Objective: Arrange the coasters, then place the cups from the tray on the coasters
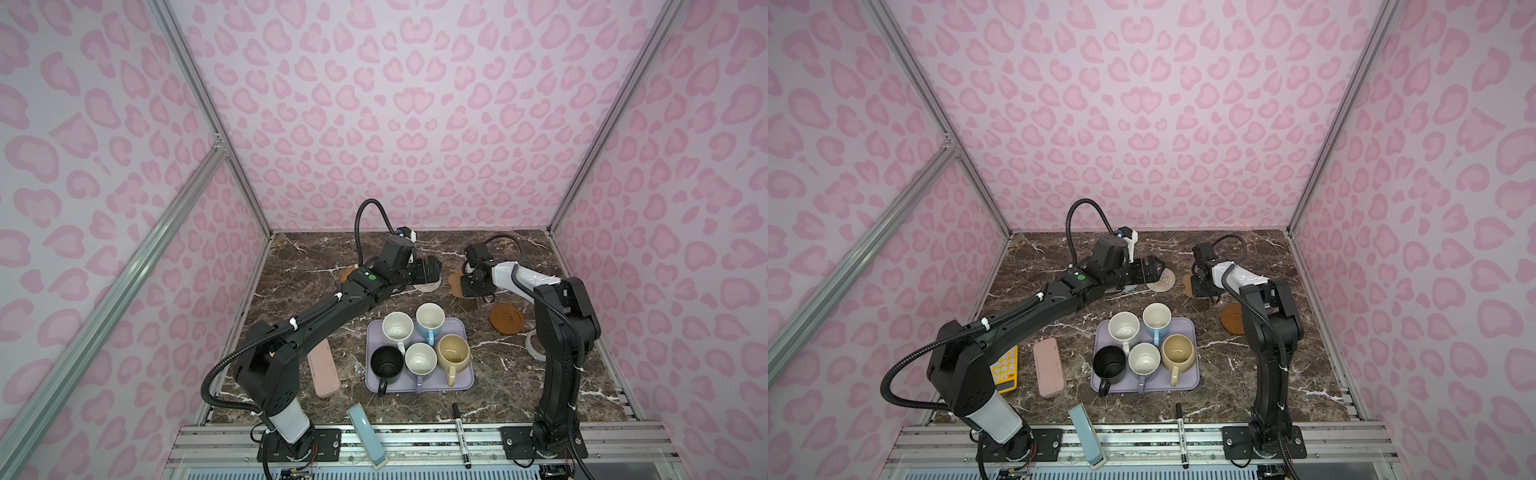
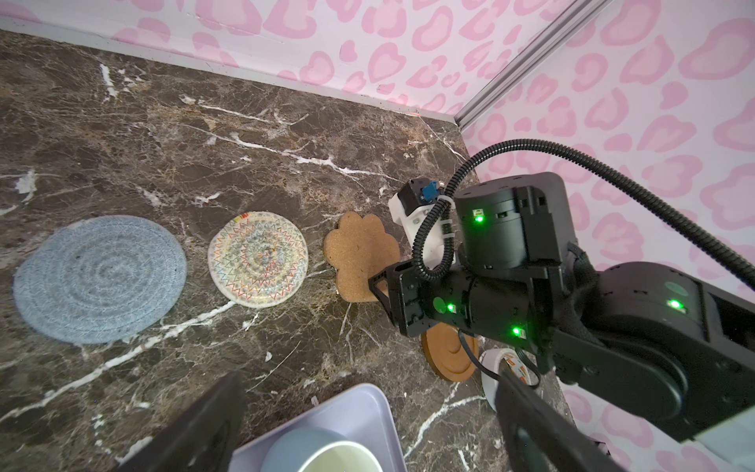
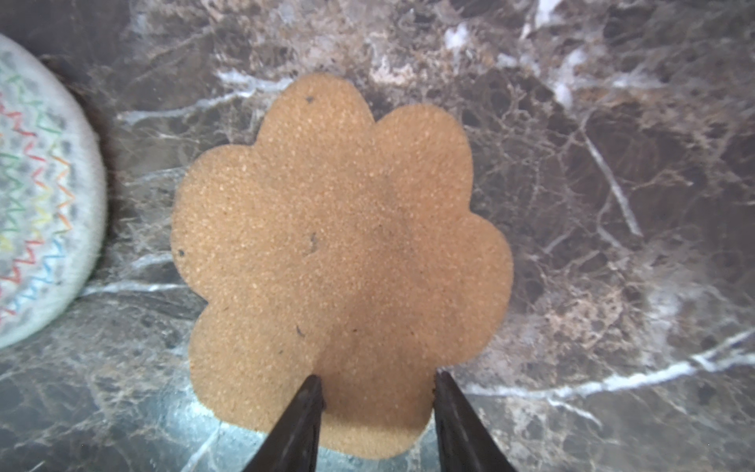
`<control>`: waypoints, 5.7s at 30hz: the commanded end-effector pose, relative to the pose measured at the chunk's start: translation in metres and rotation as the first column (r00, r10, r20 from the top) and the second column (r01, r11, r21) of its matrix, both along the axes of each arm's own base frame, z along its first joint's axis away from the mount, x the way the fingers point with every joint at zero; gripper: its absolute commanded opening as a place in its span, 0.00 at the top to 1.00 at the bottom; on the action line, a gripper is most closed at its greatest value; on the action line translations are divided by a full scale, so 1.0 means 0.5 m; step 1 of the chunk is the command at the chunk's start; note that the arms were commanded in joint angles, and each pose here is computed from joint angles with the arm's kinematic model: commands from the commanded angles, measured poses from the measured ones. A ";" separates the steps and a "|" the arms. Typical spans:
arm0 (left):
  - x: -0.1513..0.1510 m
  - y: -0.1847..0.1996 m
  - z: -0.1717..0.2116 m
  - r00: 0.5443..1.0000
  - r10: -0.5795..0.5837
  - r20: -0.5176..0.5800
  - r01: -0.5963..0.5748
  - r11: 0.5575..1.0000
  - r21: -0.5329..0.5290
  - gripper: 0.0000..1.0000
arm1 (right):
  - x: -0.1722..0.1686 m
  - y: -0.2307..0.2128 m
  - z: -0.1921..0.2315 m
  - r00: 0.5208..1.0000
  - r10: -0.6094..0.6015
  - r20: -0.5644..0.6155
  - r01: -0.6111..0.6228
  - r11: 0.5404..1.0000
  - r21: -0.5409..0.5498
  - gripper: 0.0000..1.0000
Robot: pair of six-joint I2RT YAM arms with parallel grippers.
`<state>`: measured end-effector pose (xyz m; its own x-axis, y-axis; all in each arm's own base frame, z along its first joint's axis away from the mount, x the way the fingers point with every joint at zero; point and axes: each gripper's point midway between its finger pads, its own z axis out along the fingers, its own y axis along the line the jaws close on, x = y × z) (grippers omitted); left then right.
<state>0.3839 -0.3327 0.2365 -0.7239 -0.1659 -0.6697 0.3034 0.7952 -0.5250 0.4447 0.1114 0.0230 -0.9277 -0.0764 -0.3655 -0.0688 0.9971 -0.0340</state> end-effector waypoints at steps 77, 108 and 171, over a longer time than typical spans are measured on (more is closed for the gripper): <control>-0.037 -0.189 0.035 0.971 -0.239 0.001 0.239 0.970 -0.048 0.03 | -0.218 -0.117 -0.016 0.973 -0.218 -0.073 0.219 0.976 0.004 0.38; 0.037 -0.100 0.007 0.991 -0.132 0.008 0.132 0.990 -0.044 0.03 | 0.020 -0.123 -0.028 0.967 -0.244 -0.076 0.249 0.967 0.056 0.51; -0.183 0.202 0.040 0.993 0.114 -0.037 -0.115 0.993 -0.009 0.03 | -0.218 0.102 0.416 0.787 -0.021 0.617 -0.303 0.858 0.416 0.00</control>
